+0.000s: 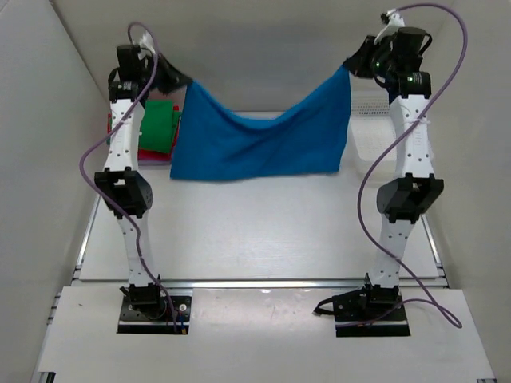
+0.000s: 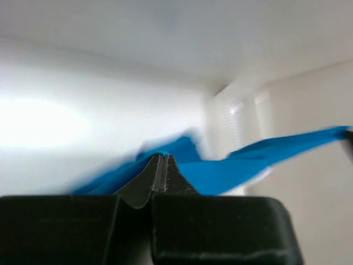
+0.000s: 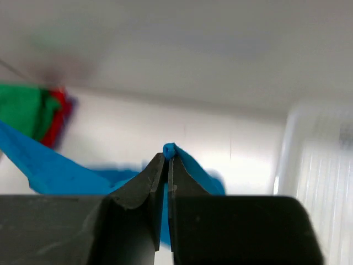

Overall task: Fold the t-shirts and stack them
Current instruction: Flatten out the tshirt

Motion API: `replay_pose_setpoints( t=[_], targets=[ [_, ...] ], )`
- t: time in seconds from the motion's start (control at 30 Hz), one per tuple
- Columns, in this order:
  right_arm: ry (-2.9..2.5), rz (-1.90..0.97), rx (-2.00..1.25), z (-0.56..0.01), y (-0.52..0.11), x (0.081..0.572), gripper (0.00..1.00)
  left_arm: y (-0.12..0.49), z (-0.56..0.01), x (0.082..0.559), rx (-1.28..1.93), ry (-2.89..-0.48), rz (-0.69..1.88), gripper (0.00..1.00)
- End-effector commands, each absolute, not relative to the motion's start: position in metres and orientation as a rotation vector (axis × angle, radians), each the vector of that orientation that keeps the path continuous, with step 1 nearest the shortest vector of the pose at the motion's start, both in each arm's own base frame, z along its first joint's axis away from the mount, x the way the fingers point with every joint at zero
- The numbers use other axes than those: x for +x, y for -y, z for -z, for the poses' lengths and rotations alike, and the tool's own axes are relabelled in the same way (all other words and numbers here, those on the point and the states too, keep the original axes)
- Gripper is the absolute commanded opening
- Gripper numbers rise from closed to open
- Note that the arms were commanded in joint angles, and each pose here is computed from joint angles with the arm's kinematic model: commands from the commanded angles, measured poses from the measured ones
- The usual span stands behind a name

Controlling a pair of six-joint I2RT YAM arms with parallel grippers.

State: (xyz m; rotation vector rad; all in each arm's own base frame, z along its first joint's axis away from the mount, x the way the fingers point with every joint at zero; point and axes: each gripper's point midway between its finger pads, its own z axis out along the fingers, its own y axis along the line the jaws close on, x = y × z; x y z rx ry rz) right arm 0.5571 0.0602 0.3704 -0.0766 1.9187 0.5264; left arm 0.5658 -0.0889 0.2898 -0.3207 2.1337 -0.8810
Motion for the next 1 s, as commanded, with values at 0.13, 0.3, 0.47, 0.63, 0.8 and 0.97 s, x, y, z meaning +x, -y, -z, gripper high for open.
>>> replay_pose_setpoints(
  t=[0.13, 0.3, 0.47, 0.63, 0.8, 0.97],
  targets=[
    [-1.402, -0.399, -0.255, -0.547, -0.049, 0.527, 0.00, 0.075, -0.523, 0.552, -0.082, -1.484, 1.181, 0.00],
    [-1.278, -0.370, -0.250, -0.603, -0.015, 0.463, 0.00, 0.051, -0.607, 0.494, -0.034, -1.293, 1.132, 0.00],
    [-1.188, -0.375, -0.309, -0.646, -0.026, 0.394, 0.00, 0.036, -0.646, 0.445, 0.037, -1.224, 1.206, 0.00],
    [-1.104, -0.381, -0.366, -0.674, -0.044, 0.335, 0.00, 0.050, -0.675, 0.397, 0.108, -1.185, 1.203, 0.00],
    [-1.068, -0.378, -0.403, -0.683, -0.056, 0.294, 0.00, 0.059, -0.681, 0.376, 0.143, -1.205, 1.258, 0.00],
    [-1.042, -0.417, -0.432, -0.688, -0.070, 0.275, 0.00, 0.069, -0.677, 0.369, 0.110, -1.260, 1.335, 0.00]
  ],
)
